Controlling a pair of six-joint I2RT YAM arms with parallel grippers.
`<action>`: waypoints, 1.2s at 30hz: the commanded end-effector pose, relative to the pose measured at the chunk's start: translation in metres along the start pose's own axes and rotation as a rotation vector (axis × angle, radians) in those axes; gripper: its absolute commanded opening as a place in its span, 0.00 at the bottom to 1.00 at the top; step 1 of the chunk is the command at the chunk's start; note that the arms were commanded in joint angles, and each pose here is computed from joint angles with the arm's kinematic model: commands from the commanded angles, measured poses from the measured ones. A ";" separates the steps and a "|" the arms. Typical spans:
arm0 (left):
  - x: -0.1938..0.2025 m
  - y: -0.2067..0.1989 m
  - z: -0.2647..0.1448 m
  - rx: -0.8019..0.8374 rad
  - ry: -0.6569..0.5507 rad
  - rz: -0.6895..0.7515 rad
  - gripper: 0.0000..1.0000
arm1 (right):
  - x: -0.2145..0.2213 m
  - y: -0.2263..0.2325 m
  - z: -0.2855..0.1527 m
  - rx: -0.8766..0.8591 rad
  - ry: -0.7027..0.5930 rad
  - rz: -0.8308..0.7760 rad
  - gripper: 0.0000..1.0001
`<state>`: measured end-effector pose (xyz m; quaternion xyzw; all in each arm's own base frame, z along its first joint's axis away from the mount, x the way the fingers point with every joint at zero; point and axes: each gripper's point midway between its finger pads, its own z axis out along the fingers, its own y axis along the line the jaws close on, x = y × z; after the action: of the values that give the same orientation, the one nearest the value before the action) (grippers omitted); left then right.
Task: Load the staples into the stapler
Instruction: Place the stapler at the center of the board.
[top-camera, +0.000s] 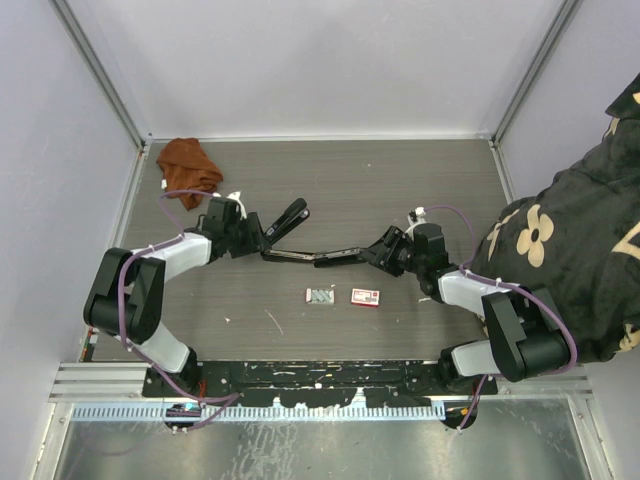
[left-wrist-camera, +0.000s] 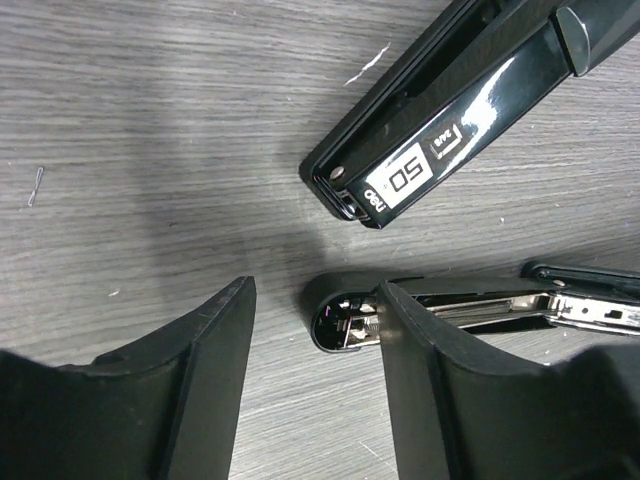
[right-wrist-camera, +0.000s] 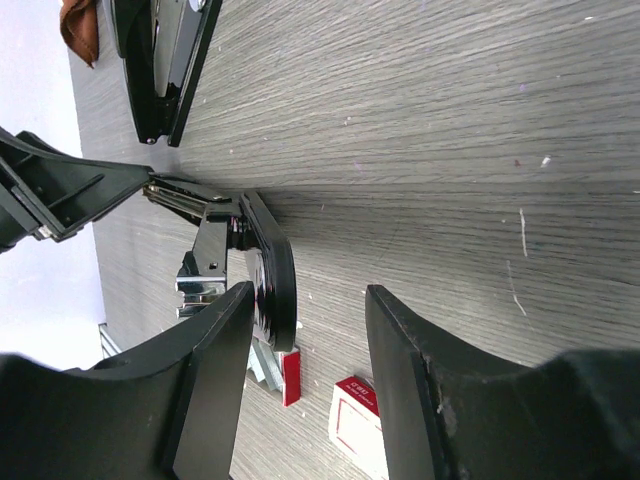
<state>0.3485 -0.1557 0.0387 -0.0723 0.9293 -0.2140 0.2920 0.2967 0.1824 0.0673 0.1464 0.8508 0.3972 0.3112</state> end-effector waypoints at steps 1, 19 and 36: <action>-0.024 -0.020 -0.017 0.088 -0.096 0.037 0.59 | -0.013 0.012 -0.004 -0.029 -0.047 -0.050 0.54; 0.000 -0.019 -0.013 0.133 -0.033 0.056 0.42 | -0.011 0.009 -0.003 -0.026 -0.042 -0.039 0.53; 0.000 -0.002 -0.005 0.045 -0.017 0.074 0.32 | -0.012 0.011 -0.004 -0.029 -0.044 -0.044 0.54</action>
<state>0.3368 -0.1624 0.0431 -0.0420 0.9223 -0.2445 0.2962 0.2956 0.1803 0.0648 0.1457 0.8545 0.3897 0.3110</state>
